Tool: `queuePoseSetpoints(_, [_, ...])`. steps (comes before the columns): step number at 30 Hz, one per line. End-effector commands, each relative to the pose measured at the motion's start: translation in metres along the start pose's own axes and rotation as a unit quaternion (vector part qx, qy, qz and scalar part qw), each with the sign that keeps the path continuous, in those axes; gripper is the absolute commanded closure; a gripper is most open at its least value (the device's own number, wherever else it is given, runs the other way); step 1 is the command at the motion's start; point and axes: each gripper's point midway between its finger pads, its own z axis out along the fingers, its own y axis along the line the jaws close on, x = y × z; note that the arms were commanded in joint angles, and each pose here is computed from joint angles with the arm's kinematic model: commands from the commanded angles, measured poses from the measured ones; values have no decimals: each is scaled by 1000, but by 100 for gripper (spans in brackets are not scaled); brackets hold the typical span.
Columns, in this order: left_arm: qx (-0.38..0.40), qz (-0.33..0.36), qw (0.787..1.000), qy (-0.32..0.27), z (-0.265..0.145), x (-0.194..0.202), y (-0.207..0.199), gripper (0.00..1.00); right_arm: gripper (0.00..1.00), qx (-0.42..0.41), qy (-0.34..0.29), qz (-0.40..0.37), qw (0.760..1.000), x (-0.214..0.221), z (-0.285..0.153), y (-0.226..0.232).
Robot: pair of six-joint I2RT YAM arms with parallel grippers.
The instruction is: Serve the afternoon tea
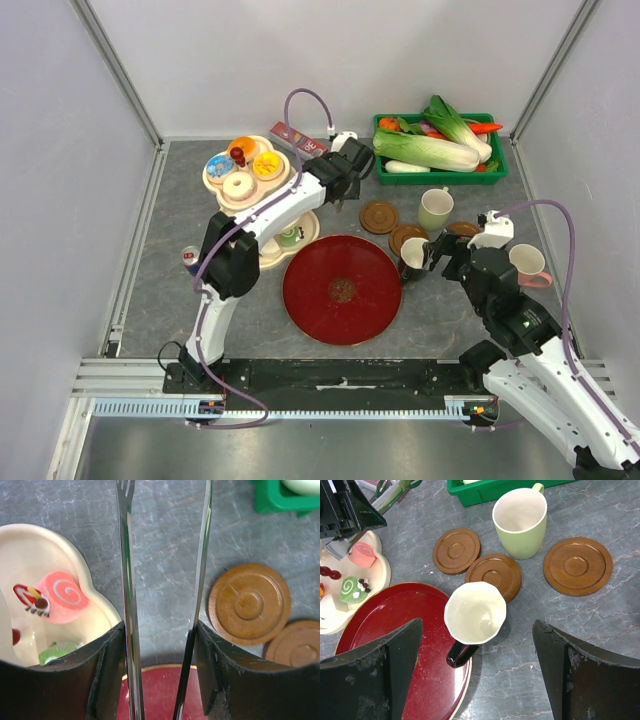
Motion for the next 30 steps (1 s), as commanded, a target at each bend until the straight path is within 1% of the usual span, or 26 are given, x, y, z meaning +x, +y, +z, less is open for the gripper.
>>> queuePoseSetpoints(1, [43, -28, 998, -28, 20, -28, -3, 40, 2, 18, -5, 4, 1000, -3, 2, -5])
queuePoseSetpoints(4, [44, -10, 999, -30, 35, -20, -4, 40, 2, 23, -4, 3, 1000, -3, 2, -6])
queuePoseSetpoints(10, [49, -15, 999, -11, 65, -14, -3, 40, 2, 34, -5, 2, 999, -3, 3, -9])
queuePoseSetpoints(20, [19, -4, 1000, 1, 92, 1, 7, 37, 2, 46, 2, -2, 999, 0, 6, -12])
queuePoseSetpoints(22, [20, -2, 1000, 6, 96, 3, 7, 34, 2, 49, 1, -3, 999, -1, 6, -13])
queuePoseSetpoints(25, [20, 0, 1000, 4, 99, 1, 8, 33, 2, 54, 3, -5, 999, 0, 6, -15])
queuePoseSetpoints(28, [26, 5, 1000, 2, 99, -3, 8, 29, 2, 58, 6, -8, 998, 1, 7, -16])
queuePoseSetpoints(30, [30, 10, 999, 1, 96, -6, 7, 17, 2, 59, 6, -9, 998, 0, 7, -16])
